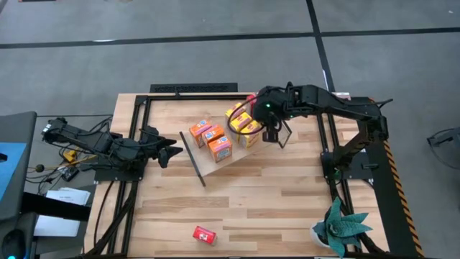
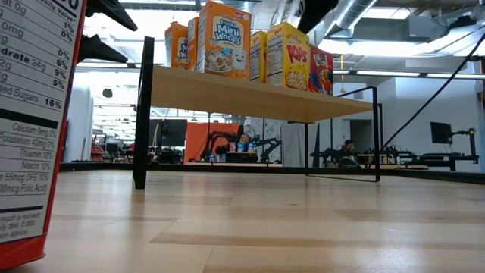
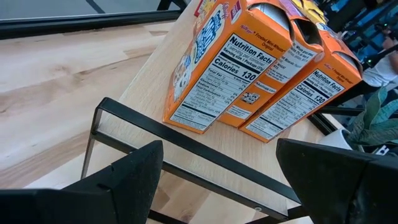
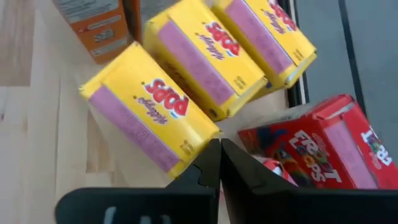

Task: Stack cereal on shelf
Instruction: Put the red cereal box on the shelf

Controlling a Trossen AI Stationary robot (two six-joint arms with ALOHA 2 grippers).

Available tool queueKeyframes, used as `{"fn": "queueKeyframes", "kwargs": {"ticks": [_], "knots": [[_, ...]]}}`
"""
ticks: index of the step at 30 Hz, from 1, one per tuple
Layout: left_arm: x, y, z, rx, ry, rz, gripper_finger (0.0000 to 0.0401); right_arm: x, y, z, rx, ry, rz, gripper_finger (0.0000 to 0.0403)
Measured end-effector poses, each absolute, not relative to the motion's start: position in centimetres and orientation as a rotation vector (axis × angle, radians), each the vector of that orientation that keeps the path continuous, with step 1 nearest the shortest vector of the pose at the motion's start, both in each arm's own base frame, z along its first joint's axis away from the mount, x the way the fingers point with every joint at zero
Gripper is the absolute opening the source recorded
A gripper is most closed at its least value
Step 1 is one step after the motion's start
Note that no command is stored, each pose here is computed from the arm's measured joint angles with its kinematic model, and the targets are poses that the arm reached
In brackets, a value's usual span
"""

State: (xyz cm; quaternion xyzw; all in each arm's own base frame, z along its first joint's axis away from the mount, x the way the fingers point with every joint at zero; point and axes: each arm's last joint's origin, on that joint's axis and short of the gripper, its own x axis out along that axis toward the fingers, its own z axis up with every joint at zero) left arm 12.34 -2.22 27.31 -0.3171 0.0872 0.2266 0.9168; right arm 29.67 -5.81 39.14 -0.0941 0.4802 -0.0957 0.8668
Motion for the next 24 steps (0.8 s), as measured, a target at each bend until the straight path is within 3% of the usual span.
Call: {"fn": "queueKeyframes", "kwargs": {"ticks": [11,16,24], "knots": [[12.3,-2.2,27.3,-0.653,0.180,0.464,0.0304,29.7,-5.6,39.9,-0.228,0.963,-0.263,0.0018],[12.5,-2.4,27.5,-0.677,0.191,0.406,0.0304,29.0,-3.9,42.2,-0.213,0.878,-0.245,0.0042],[12.5,-2.8,27.4,-0.691,0.258,0.286,0.0304,28.9,2.4,43.9,-0.084,0.750,0.044,0.0105]]}}
